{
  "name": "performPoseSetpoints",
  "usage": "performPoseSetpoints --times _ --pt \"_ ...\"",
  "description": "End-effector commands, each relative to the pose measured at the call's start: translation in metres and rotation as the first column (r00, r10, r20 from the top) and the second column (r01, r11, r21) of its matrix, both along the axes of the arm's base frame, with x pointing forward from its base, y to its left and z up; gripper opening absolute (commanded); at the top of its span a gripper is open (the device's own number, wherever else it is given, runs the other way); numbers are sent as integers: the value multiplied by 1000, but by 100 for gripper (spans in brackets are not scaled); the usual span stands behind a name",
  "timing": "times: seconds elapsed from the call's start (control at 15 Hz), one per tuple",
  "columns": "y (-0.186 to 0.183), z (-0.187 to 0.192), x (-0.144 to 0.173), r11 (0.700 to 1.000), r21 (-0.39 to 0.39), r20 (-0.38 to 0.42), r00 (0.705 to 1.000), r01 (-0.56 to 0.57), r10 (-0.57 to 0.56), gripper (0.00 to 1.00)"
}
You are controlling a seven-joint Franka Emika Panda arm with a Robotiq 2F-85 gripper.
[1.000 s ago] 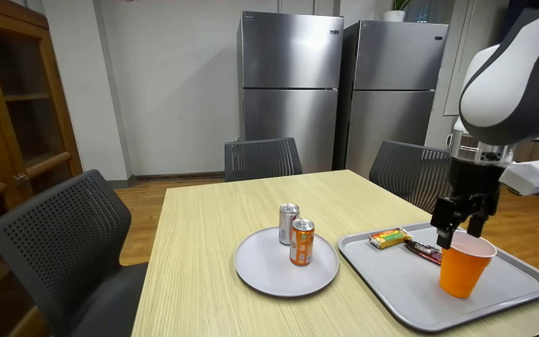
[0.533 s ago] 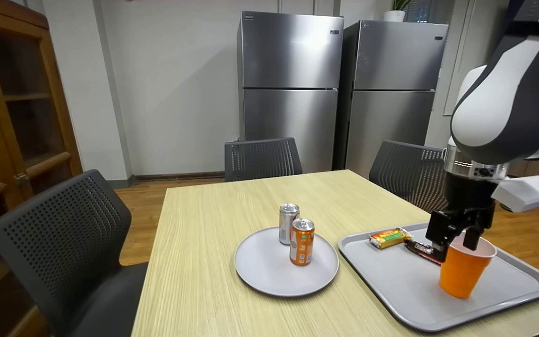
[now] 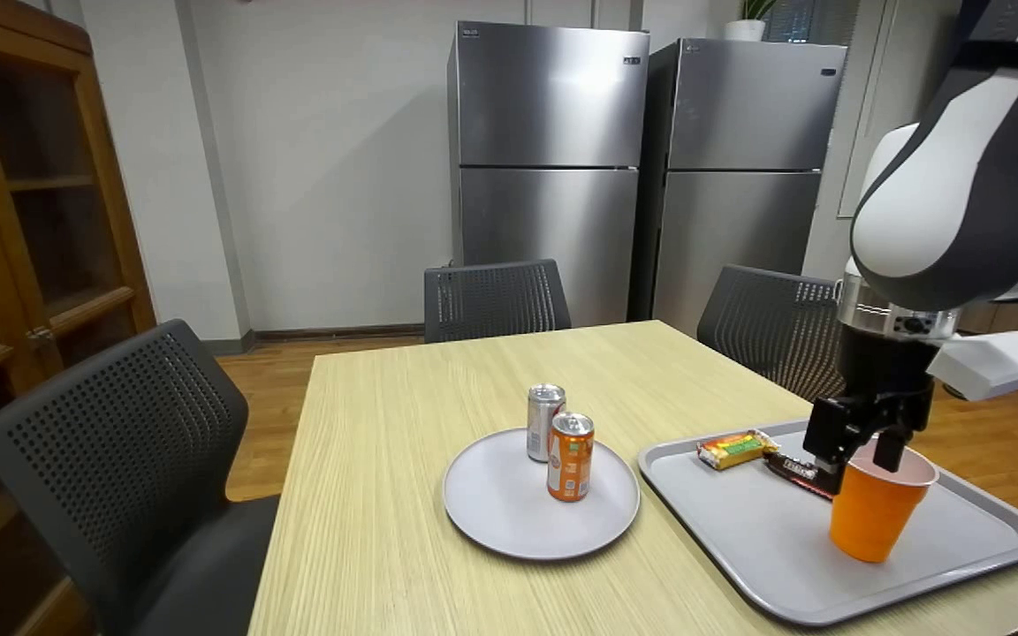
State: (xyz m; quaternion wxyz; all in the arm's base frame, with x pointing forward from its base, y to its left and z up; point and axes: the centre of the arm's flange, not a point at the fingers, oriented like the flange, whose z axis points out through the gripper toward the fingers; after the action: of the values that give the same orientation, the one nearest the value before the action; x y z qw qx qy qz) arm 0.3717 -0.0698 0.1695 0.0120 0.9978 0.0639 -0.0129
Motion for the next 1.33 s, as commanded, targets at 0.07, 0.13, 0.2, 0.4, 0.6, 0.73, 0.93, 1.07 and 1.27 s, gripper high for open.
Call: performPoseSetpoints --times 0.07,0.13,0.2,0.4,0.6,0.73,0.93,1.07,1.27 --pt "-3 -7 7 999 -39 46 999 -12 13 100" --pt "-6 -9 10 999 -47 58 998 -18 21 100" --pt "-8 -12 12 999 -45 58 998 -22 25 100" --pt "-12 -20 16 999 -37 56 998 -21 23 100" --pt "-10 -24 17 999 -37 46 998 -30 32 100" --pt "-10 -27 17 999 -42 44 998 -31 32 97" --pt "-11 -30 19 999 -45 39 999 -24 26 69" --pt "-12 -33 20 999 -45 31 999 -22 23 53" --pt "-13 -36 21 999 -47 25 999 -19 20 31"
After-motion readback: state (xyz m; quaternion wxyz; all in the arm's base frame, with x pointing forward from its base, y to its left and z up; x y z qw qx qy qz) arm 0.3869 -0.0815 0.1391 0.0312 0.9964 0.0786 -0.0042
